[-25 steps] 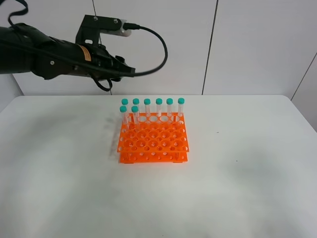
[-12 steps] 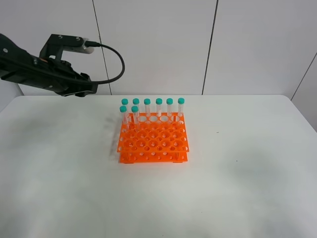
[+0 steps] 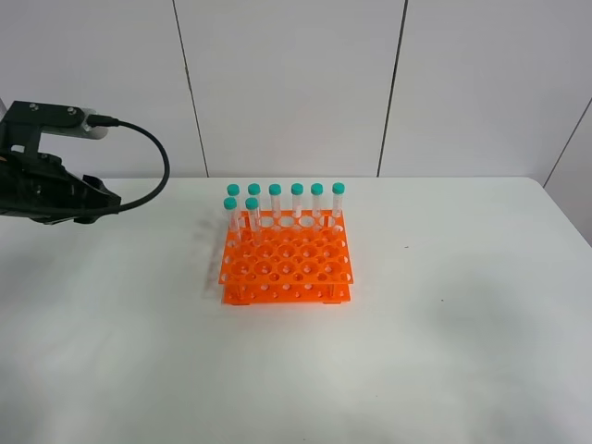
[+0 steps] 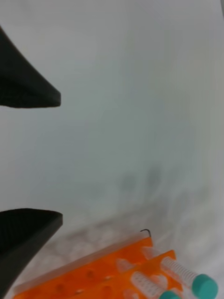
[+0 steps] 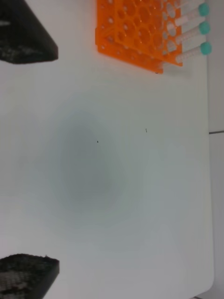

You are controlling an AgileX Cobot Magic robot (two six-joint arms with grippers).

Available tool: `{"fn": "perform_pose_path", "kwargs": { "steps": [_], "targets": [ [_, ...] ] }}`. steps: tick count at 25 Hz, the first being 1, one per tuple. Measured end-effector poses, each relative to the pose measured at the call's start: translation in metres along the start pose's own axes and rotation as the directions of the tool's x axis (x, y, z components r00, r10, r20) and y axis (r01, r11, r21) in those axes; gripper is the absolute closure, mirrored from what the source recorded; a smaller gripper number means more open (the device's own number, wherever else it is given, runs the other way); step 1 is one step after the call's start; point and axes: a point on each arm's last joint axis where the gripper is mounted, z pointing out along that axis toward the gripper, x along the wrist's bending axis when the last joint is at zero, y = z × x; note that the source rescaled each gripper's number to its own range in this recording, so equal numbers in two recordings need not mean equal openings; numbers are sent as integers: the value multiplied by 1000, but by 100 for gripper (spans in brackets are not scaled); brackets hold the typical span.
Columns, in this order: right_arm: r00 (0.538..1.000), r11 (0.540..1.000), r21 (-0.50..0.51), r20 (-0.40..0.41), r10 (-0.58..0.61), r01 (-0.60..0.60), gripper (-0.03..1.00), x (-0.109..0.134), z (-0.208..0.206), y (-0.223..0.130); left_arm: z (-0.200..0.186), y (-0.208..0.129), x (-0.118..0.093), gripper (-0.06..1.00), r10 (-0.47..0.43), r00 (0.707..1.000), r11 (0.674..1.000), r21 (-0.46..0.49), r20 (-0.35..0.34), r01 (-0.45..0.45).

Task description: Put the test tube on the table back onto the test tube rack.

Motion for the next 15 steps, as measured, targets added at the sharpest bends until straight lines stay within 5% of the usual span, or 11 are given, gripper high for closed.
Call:
{"fn": "perform_pose_path", "kwargs": {
  "steps": [9, 15],
  "targets": [
    [1000, 1000, 0, 0, 0, 0, -3, 0, 0, 0, -20, -15, -8, 56, 73, 995, 991, 104, 66, -80],
    [1000, 1000, 0, 0, 0, 0, -3, 0, 0, 0, -47, -36, -14, 57, 153, 974, 923, 328, 165, -201]
  ]
}}
